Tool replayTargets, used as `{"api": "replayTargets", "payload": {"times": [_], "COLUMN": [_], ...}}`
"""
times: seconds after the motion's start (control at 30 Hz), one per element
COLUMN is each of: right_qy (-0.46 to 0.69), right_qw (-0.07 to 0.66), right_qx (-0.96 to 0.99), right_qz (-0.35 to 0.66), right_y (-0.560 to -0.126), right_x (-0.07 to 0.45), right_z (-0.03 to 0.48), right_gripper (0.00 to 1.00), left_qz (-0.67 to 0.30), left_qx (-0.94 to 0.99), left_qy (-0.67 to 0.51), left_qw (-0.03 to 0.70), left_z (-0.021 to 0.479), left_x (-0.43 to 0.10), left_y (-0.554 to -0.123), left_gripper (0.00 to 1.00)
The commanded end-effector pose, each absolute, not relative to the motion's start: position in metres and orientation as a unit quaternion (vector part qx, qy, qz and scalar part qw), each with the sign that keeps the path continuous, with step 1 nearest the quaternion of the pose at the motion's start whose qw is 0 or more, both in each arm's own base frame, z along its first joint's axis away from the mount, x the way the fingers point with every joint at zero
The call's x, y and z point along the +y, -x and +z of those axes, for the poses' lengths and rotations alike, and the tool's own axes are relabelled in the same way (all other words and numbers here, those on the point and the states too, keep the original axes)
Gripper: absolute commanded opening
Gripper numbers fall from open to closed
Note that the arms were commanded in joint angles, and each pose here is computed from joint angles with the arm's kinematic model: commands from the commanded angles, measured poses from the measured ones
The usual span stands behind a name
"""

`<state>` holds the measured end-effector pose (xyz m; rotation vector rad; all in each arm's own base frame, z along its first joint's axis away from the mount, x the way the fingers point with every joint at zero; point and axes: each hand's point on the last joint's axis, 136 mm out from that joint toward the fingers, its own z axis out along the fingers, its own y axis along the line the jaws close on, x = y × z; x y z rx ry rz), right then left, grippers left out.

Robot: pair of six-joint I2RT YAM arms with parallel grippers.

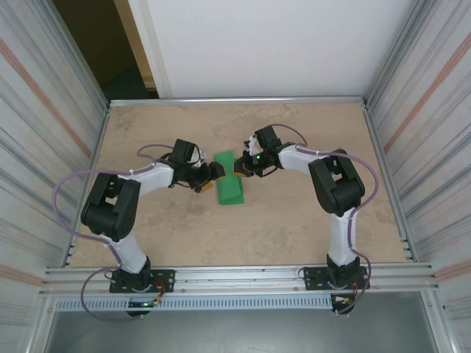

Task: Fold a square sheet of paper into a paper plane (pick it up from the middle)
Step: First fold in half a square sheet of paper at the center of the table.

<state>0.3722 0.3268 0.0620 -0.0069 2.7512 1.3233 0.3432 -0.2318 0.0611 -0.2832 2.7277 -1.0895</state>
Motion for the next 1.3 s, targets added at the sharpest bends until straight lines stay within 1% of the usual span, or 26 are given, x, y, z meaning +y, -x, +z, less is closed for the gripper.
{"api": "replayTargets", "payload": {"times": [0.0, 0.07, 0.2, 0.33, 0.63, 0.9, 0.97, 1.03, 1.17, 1.23, 1.27], "right_qy": [0.006, -0.001, -0.009, -0.015, -0.015, -0.024, -0.028, -0.033, -0.044, -0.056, -0.064], "right_qw": [0.032, 0.031, 0.028, 0.027, 0.023, 0.025, 0.023, 0.028, 0.060, 0.076, 0.087], "right_qx": [0.896, 0.897, 0.896, 0.896, 0.895, 0.897, 0.898, 0.901, 0.904, 0.908, 0.909], "right_qz": [0.443, 0.442, 0.444, 0.443, 0.445, 0.441, 0.438, 0.431, 0.421, 0.409, 0.402], "right_y": [-0.371, -0.373, -0.373, -0.374, -0.373, -0.372, -0.371, -0.372, -0.377, -0.379, -0.380], "right_x": [0.331, 0.329, 0.325, 0.322, 0.322, 0.319, 0.318, 0.314, 0.298, 0.286, 0.278], "right_z": [0.058, 0.055, 0.051, 0.049, 0.046, 0.043, 0.041, 0.042, 0.059, 0.066, 0.070], "right_gripper": [0.00, 0.00, 0.00, 0.00, 0.00, 0.02, 0.04, 0.11, 0.29, 0.34, 0.34], "left_qz": [-0.347, -0.344, -0.333, -0.314, -0.299, -0.301, -0.300, -0.294, -0.260, -0.249, -0.245], "left_qx": [0.929, 0.930, 0.935, 0.941, 0.948, 0.948, 0.949, 0.951, 0.962, 0.966, 0.967], "left_qy": [0.088, 0.084, 0.078, 0.073, 0.067, 0.060, 0.057, 0.057, 0.055, 0.050, 0.047], "left_qw": [0.098, 0.097, 0.094, 0.099, 0.089, 0.087, 0.085, 0.079, 0.061, 0.053, 0.050], "left_z": [0.057, 0.055, 0.050, 0.048, 0.040, 0.037, 0.036, 0.032, 0.017, 0.010, 0.007], "left_x": [-0.231, -0.234, -0.236, -0.233, -0.235, -0.239, -0.240, -0.239, -0.235, -0.233, -0.234], "left_y": [-0.349, -0.350, -0.353, -0.359, -0.368, -0.371, -0.371, -0.369, -0.361, -0.355, -0.353], "left_gripper": [0.72, 0.72, 0.64, 0.58, 0.50, 0.48, 0.47, 0.45, 0.43, 0.42, 0.42]}}
